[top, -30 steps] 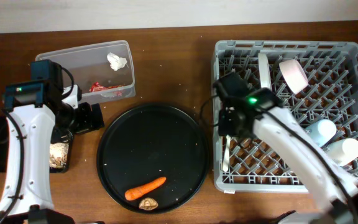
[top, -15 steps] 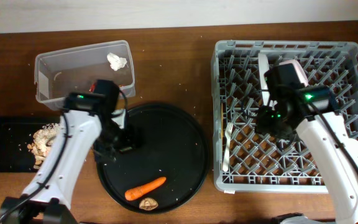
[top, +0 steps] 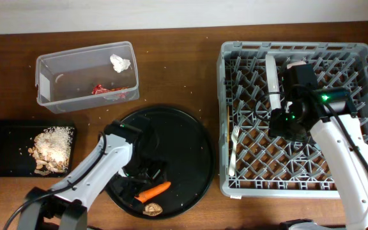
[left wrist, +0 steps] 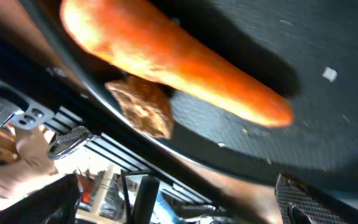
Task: Sort waste into correct bins and load items into the dishwasher rack
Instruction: 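Reach the left gripper to the orange carrot and grasp it, then carry the carrot to the small black tray and release it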
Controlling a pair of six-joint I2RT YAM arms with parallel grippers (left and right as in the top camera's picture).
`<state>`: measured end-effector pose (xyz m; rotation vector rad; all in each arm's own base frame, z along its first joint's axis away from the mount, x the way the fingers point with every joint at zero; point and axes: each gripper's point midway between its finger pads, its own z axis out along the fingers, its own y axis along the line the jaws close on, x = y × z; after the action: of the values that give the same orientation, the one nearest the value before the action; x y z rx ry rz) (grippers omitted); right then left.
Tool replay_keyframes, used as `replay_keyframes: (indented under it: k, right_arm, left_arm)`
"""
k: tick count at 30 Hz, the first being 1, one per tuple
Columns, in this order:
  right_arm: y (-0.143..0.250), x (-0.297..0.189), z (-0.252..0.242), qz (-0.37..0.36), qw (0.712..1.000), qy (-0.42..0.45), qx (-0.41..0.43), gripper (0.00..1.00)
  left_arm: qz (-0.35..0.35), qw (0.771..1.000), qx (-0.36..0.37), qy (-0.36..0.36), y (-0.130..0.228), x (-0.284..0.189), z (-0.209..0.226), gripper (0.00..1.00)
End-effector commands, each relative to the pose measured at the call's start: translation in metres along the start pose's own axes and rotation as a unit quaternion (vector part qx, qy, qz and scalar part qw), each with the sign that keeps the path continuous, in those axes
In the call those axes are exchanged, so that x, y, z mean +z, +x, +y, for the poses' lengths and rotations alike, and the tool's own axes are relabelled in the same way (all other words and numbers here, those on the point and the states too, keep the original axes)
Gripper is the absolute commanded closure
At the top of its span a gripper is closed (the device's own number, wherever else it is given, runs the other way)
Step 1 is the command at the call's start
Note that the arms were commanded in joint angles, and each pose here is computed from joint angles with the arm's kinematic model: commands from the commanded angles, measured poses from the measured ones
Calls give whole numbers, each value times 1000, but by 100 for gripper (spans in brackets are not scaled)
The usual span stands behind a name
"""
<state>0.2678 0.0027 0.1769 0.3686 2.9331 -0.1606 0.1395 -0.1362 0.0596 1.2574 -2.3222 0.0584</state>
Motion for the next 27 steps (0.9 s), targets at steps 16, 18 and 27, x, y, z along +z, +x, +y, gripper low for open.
replay_keyframes:
  k: [16,18,27]
  right_arm:
    - [9,11,-8,17,1000,19,-12,35]
    - [9,11,-8,17,1000,19,-12,35]
    - [9,11,-8,17,1000,19,-12,35]
  left_arm:
    - [-136,988,-38,60,-61,23,-22,1]
    - [-137,988,-33,60,-59,24,-23,1]
    - [-193,976,-23,99,-77,15,-44,17]
